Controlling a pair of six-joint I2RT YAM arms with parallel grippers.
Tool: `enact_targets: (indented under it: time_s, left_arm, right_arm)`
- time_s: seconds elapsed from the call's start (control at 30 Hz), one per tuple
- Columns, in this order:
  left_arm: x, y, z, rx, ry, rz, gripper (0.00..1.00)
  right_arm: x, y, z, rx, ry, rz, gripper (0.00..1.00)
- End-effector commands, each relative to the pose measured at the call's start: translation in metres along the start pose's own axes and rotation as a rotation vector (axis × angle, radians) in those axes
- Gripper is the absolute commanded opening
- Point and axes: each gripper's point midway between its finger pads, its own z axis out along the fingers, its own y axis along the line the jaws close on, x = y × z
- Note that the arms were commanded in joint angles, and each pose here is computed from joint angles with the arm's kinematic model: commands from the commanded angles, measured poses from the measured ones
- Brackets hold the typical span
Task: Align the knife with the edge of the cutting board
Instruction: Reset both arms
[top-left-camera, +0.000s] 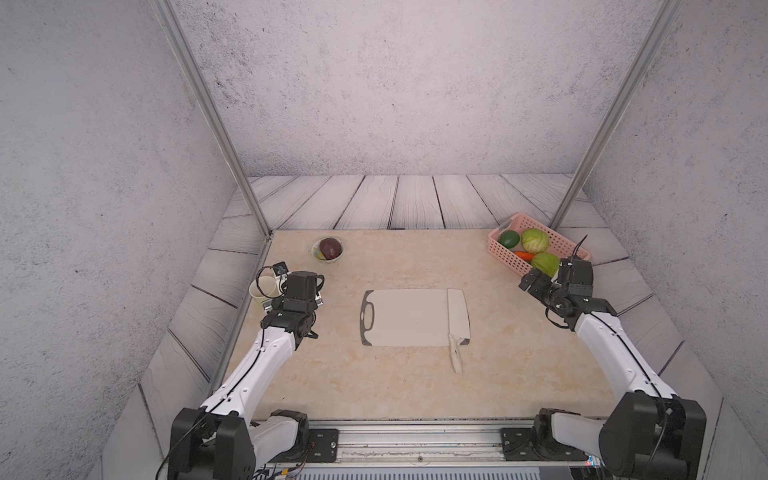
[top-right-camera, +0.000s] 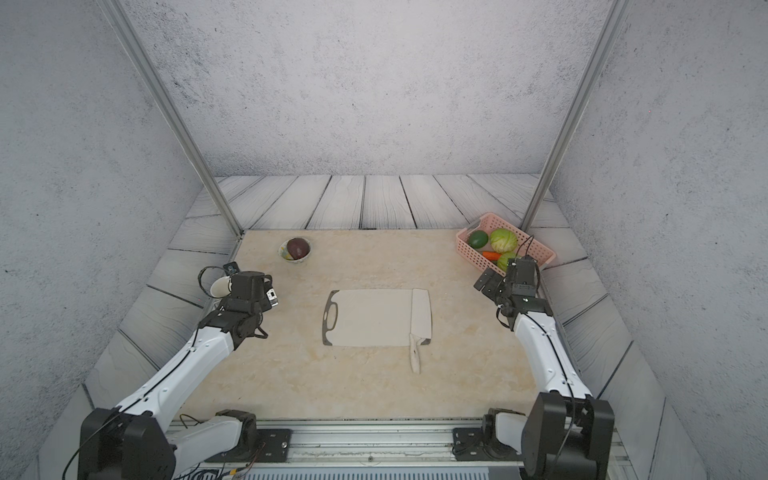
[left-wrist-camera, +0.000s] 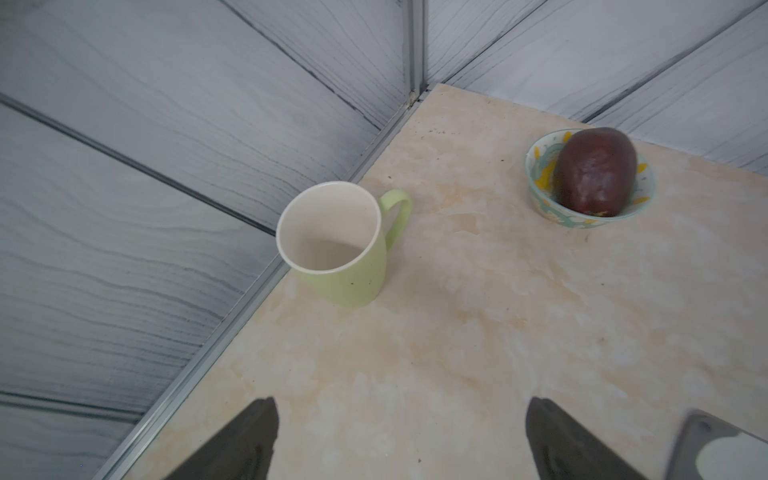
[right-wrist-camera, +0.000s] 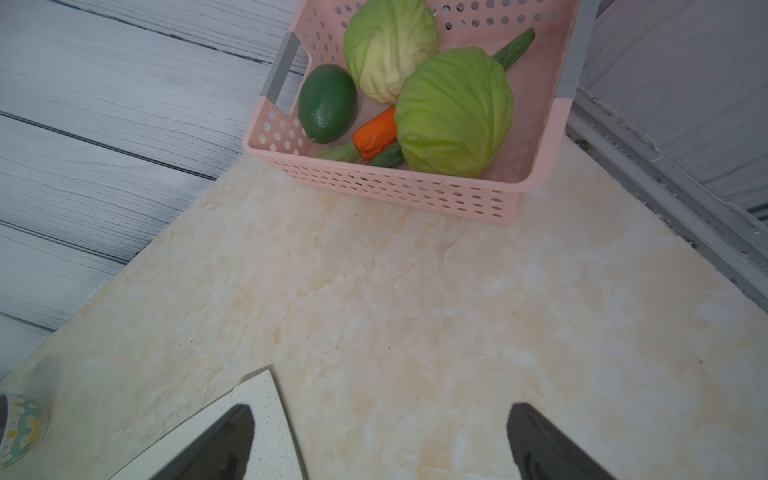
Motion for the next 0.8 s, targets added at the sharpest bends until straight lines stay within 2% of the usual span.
enact_targets:
  time_s: [0.0,0.13,0.3,0.43,0.57,0.77]
  left_arm:
    - [-0.004,0.025,0.008,-0.146,-0.056,-0.028,0.98]
    - [0.007,0.04,0.015,-0.229,-0.07,-0.018,0.98]
    - [0.01,0.04,0.027,-0.243,-0.078,0.016,0.98]
    - [0.009,0.02,0.04,-0.138,-0.101,0.064,0.98]
    - [0.008,0.002,0.049,-0.057,-0.143,0.125,0.98]
    - [0.013,-0.016,0.053,0.051,-0.21,0.174,0.98]
  right_arm:
    - [-0.01,-0.012,0.008,0.058,-0.055,0.019,0.99]
    - [-0.01,-0.017,0.019,0.078,-0.07,0.0,0.99]
    - [-0.01,-0.03,0.025,0.113,-0.135,-0.023,0.99]
    - [-0.008,-0.039,0.027,0.127,-0.19,-0.068,0.99]
    - [-0.006,-0.048,0.031,0.176,-0.198,-0.099,0.99]
    - [-0.001,-0.053,0.039,0.173,-0.227,-0.126,0.99]
